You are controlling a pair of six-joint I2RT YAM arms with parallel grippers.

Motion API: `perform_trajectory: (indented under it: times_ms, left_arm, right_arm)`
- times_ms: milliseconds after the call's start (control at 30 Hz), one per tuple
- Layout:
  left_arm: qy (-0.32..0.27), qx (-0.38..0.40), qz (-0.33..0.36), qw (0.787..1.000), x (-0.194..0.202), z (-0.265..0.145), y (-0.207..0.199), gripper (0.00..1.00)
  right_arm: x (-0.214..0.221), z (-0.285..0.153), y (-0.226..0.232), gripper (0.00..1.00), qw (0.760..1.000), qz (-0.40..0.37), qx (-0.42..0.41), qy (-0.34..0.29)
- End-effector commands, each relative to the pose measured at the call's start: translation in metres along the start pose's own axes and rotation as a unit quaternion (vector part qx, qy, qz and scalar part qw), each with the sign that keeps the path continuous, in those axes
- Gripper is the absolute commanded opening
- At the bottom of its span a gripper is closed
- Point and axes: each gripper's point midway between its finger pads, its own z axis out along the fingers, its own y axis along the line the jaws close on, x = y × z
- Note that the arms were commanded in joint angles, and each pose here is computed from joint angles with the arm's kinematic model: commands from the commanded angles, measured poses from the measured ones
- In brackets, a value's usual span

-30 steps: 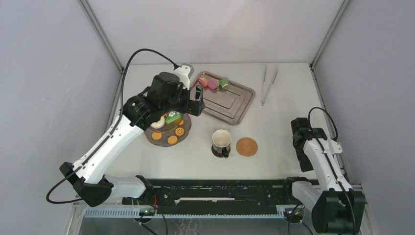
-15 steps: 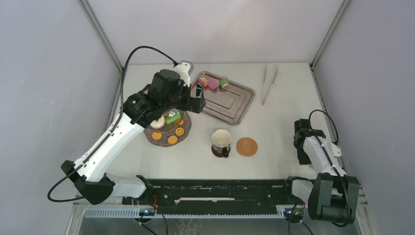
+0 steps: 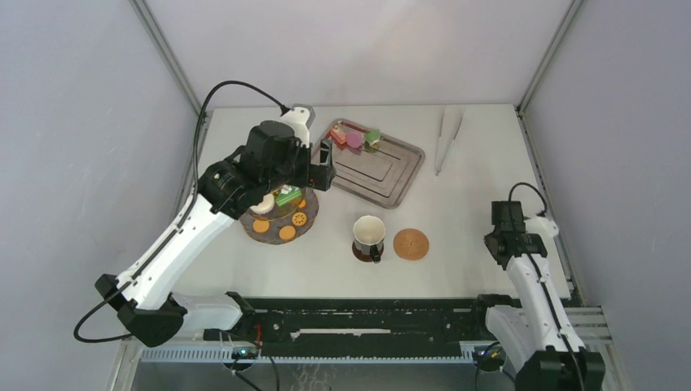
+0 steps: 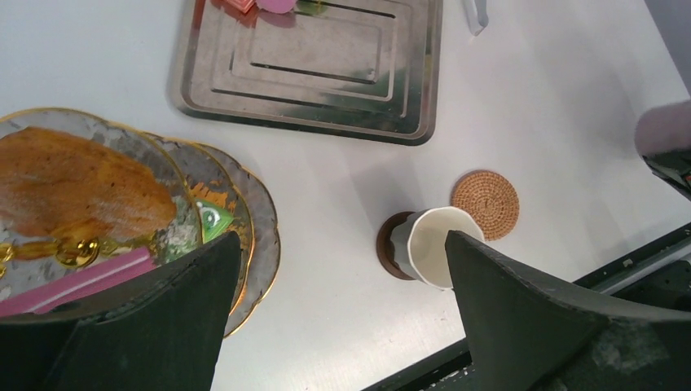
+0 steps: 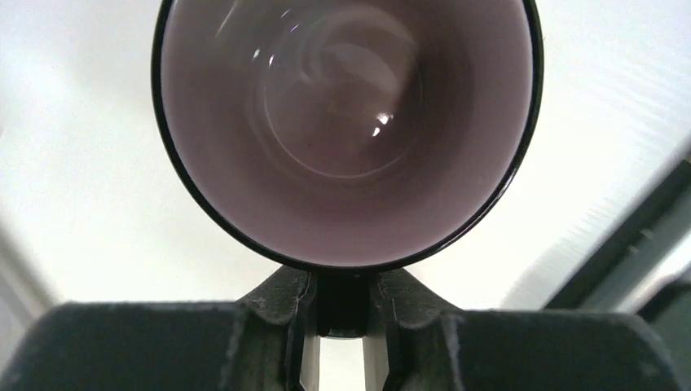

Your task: Serve the afternoon tea

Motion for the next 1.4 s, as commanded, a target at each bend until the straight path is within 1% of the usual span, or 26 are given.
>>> perform_trajectory:
  times_ms: [0,67,167,333,400,500,600,800,933,1100,1367]
  left_arm:
    - [-0.034,-0.022,-0.018,0.999,-0.005,-0.014,0.013,1.0]
    - [-0.036,-0.027,-0.022,0.999,0.0,-0.016,0.017,1.0]
    - [-0.039,-0.04,-0.029,0.998,0.005,-0.024,0.027,1.0]
    - [-0.035,-0.067,-0.044,0.996,0.017,-0.03,0.048,1.0]
    - [-0.035,-0.071,-0.049,0.996,0.02,-0.032,0.054,1.0]
    - [-0.037,-0.073,-0.052,0.995,0.022,-0.036,0.058,1.0]
    - [-0.041,-0.066,-0.05,0.996,0.022,-0.041,0.058,1.0]
    - [-0.063,-0.039,-0.045,0.996,0.008,-0.056,0.049,1.0]
    - [-0.09,-0.018,-0.046,0.995,-0.008,-0.067,0.042,1.0]
    - [-0.107,-0.006,-0.046,0.993,-0.02,-0.075,0.037,1.0]
    - [-0.096,-0.004,-0.046,0.994,-0.02,-0.069,0.035,1.0]
  right_arm:
    - [0.0,-0.059,0.089,0.0,0.954,-0.175,-0.245,-0.016]
    - [0.021,-0.088,0.112,0.0,0.917,-0.228,-0.327,0.006]
    - [0.055,-0.123,0.128,0.0,0.872,-0.299,-0.386,0.037]
    - [0.109,-0.151,0.133,0.0,0.809,-0.436,-0.39,0.058]
    - [0.124,-0.157,0.134,0.0,0.795,-0.469,-0.381,0.059]
    - [0.14,-0.149,0.128,0.0,0.788,-0.504,-0.349,0.06]
    - [0.146,-0.143,0.122,0.0,0.781,-0.523,-0.335,0.059]
    - [0.149,-0.141,0.11,0.0,0.785,-0.519,-0.33,0.066]
    - [0.161,-0.134,0.099,0.0,0.783,-0.525,-0.324,0.08]
    - [0.177,-0.122,0.088,0.0,0.78,-0.537,-0.308,0.089]
    - [0.184,-0.112,0.08,0.0,0.782,-0.536,-0.305,0.097]
